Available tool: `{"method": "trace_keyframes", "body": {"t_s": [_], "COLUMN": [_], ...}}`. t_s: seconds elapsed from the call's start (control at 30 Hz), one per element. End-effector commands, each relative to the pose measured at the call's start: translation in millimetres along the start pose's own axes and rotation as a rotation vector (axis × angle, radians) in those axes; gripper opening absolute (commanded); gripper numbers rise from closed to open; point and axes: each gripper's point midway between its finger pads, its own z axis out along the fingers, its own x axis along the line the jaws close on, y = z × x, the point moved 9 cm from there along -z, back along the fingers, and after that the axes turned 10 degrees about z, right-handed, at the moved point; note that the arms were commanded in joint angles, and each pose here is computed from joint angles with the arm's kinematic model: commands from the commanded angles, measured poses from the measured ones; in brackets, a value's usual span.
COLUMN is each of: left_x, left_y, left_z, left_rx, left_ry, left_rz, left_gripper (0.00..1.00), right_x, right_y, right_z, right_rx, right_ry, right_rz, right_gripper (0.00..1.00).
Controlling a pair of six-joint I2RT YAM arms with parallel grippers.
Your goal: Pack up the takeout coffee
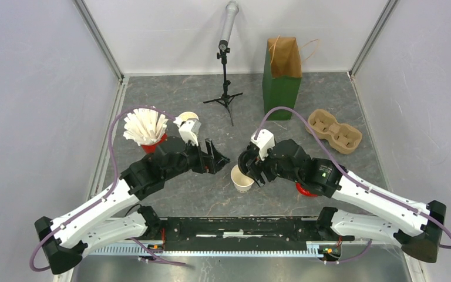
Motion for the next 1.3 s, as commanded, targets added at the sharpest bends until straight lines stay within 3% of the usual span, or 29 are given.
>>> {"method": "trace_keyframes", "body": {"t_s": [0.0, 0.23, 0.47, 1.27], "left_x": [-5.0, -2.3, 8.1, 23.8], "left_y": [-10.0, -26.8, -33.8, -51.9], "left_z": [2.0, 14.2, 22.0, 46.3], "left_rx": [-0.017, 0.036, 0.009, 0.056], "left_ry": [-0.121, -0.139, -0.074, -0.026], "left_rz": [-0.079, -0.135, -0.181, -0.177], "left_gripper": [0.89, 0.83, 0.81, 0.71], "right_x": [3.4, 8.2, 19.3, 28.8], "right_y": [4.9, 2.3, 8.6, 1.5], "right_z": [-11.2, 4.9, 20.1, 48.3], "right_rx": [0.056, 0.147, 0.159, 0.311], "right_ry": [-0.023, -0.061, -0.042, -0.105], "right_rz": [0.053, 0.036, 0.03, -0.023], "right_gripper": [0.72, 0.74, 0.74, 0.81]}}
